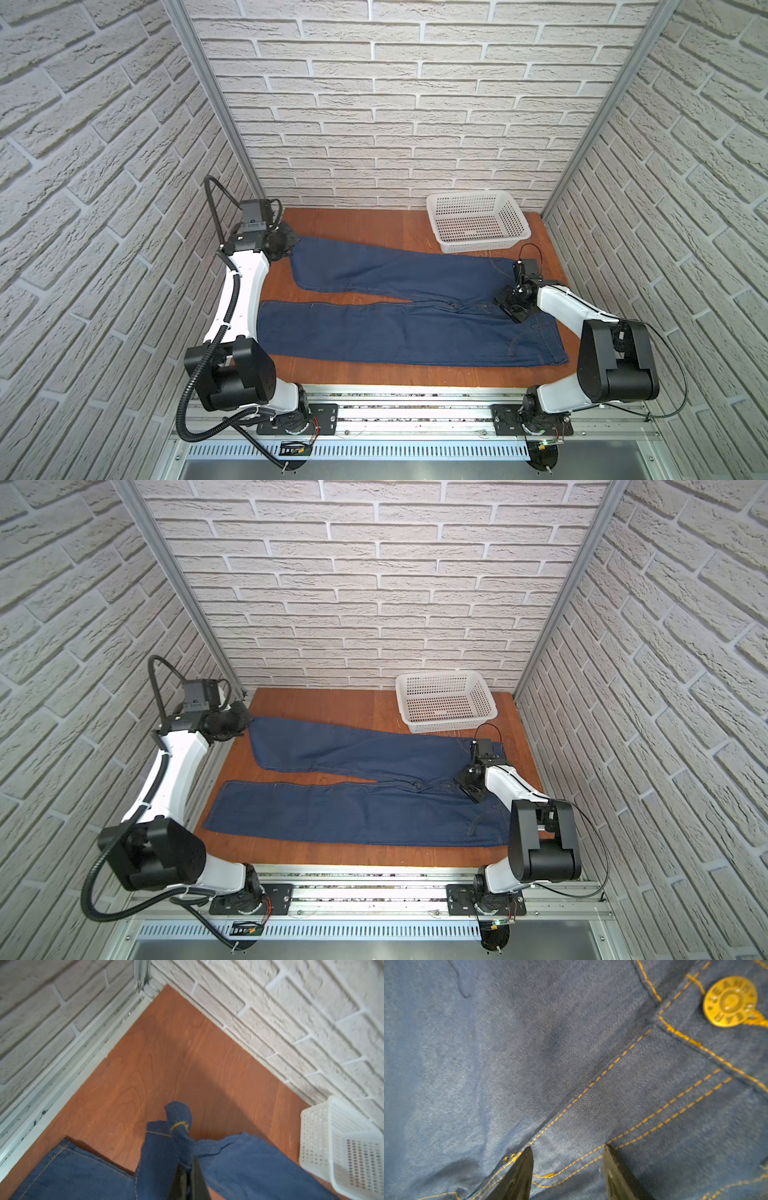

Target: Fold and stack the trousers

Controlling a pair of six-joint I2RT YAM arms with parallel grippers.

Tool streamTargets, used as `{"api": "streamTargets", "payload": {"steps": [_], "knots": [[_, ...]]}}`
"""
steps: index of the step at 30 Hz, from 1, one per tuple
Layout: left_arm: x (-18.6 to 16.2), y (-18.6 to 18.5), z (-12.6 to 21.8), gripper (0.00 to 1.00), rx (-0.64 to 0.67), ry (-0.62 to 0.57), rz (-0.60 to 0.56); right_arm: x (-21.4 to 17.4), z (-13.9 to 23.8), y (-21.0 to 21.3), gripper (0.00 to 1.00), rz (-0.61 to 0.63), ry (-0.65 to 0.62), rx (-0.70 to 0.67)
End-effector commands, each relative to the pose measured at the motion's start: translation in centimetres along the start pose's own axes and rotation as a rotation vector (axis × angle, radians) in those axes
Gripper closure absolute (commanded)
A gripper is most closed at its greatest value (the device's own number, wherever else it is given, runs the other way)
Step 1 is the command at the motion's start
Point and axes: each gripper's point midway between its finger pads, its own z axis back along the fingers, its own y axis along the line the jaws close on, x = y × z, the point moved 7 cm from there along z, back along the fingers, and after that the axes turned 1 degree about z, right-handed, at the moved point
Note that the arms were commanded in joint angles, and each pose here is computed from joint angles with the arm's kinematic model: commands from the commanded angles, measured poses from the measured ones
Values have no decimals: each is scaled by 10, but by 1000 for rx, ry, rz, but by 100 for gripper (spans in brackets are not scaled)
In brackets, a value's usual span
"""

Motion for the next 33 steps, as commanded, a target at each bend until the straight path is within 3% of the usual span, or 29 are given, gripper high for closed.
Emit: {"api": "streamTargets", "payload": {"steps": [1,6,10,14,16,20,25,33], "knots": [[-23,-27,9,100,54,44,-106,0,9,-1,44,26,-24,1],[-91,-78,9,100,72,110,-179,2,17,0,44,32,-41,10],[-170,-120,-3,97,2,215,-240,3,21,-2,44,34,-48,14],[-216,-152,4,55,-93,278,-313,5,25,-4,44,34,-57,12],[-214,-157,16,42,-145,255,-318,7,27,-5,44,30,-62,14],[-182,-153,37,29,-148,157,-385,8,29,-4,44,26,-66,25],[-150,-133,19,30,-151,191,-442,8,30,-2,44,27,-63,37],[-156,-101,-54,36,-245,472,-390,9,34,1,44,34,-63,58]]}}
